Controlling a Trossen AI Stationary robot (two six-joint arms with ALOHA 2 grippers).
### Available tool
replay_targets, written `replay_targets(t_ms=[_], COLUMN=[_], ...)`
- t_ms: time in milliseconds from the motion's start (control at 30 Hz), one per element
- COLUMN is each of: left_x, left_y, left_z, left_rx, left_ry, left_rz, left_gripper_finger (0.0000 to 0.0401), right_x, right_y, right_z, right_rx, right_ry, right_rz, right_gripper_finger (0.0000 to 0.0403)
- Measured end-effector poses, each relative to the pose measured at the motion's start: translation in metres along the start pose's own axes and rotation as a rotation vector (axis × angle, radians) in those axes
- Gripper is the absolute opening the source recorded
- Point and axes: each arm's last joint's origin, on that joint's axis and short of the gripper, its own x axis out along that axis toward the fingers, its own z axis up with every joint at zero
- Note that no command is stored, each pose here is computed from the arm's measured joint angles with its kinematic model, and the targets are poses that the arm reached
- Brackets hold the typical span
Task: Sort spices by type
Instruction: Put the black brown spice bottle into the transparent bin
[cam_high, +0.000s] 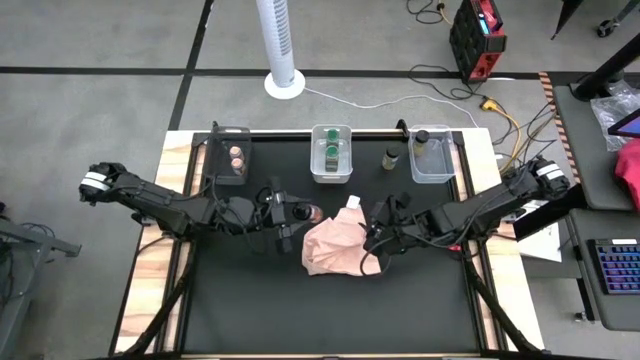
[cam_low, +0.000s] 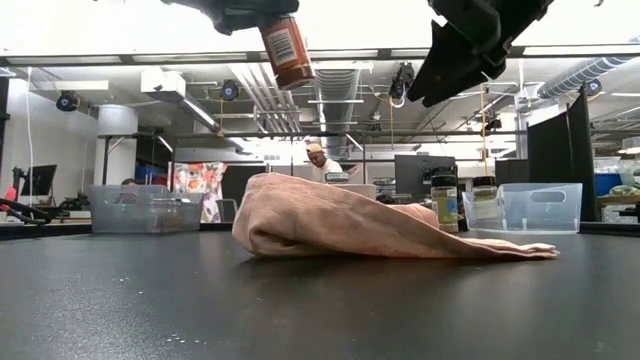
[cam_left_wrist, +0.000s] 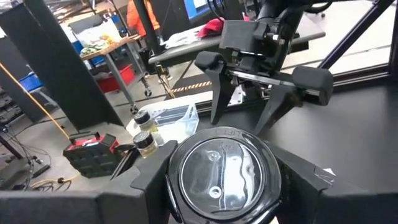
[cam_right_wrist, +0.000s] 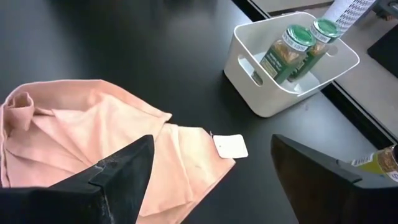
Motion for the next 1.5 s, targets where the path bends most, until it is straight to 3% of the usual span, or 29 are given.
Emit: replay_targets(t_ms=[333, 467, 533, 667, 1067, 1300, 1500], left_x=[0.004, 0.019, 0.028, 0.044, 0.059, 0.06, 0.058], left_y=[0.005, 0.002, -0.003, -0.01, -0.016, -0.019, -0.018], left_z=[0.018, 0.024, 0.022, 0.017, 0.028, 0.029, 0.031], left_rx=[0.0, -0.01, 0.003, 0.028, 0.044, 0.031, 0.008], left_ry=[-0.056, -0.087, -0.063, -0.023, -0.048, -0.066, -0.073], left_rz=[-0.049, -0.178, -0.178, -0.145, -0.159, -0.162, -0.163], left_gripper_finger=[0.0189, 0.0189, 0.0189, 0.0189, 0.0189, 0.023, 0.0234], right_x=[-0.008, -0.007, -0.009, -0.012, 0.001, 0.013, 0.028], right_y=[-0.001, 0.011, 0.014, 0.017, 0.027, 0.03, 0.032], right_z=[0.011, 0.028, 0.032, 0.039, 0.034, 0.045, 0.041], right_rx=[-0.007, -0.079, -0.14, -0.137, -0.167, -0.183, -0.214], right_ry=[-0.05, -0.191, -0.236, -0.299, -0.281, -0.372, -0.345], right_rz=[0.027, 0.131, 0.17, 0.202, 0.214, 0.198, 0.167], right_gripper_finger=[0.0332, 0.0339, 0.0343, 0.0349, 0.0352, 0.0308, 0.0194])
